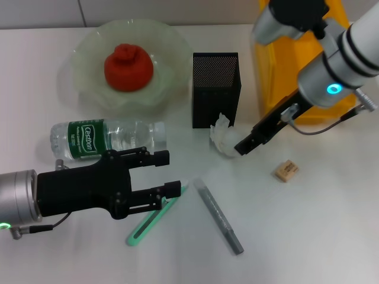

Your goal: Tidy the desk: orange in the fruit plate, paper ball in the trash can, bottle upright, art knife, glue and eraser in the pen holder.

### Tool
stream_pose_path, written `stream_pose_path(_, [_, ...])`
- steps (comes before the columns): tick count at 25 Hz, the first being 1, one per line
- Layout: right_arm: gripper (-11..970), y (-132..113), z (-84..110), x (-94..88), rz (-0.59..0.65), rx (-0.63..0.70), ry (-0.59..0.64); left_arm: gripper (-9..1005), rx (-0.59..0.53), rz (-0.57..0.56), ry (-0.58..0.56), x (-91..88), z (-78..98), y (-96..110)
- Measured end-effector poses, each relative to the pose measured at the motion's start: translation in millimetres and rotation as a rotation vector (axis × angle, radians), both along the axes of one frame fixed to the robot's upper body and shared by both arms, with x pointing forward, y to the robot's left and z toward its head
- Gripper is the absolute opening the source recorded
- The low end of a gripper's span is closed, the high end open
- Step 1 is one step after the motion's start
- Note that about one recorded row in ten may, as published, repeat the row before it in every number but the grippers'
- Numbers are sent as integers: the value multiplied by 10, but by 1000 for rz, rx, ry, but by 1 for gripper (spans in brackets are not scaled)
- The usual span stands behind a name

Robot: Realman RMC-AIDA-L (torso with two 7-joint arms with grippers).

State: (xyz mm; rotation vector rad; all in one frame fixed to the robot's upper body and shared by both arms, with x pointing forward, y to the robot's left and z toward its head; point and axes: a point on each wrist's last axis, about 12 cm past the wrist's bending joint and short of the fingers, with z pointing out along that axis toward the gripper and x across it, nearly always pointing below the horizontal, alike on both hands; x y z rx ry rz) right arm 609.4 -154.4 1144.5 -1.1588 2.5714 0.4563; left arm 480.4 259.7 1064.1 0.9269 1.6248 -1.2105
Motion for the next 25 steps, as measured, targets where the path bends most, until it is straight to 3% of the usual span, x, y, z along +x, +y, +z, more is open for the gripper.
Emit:
stream_pose_path(14, [685,140,-253,24,-19,26,-44,668,5,-3,0,8,-3,-13])
stream_pose_path(25, [647,114,-194,-14,-12,61,-71,668,6,-2,0,10,-4,-12])
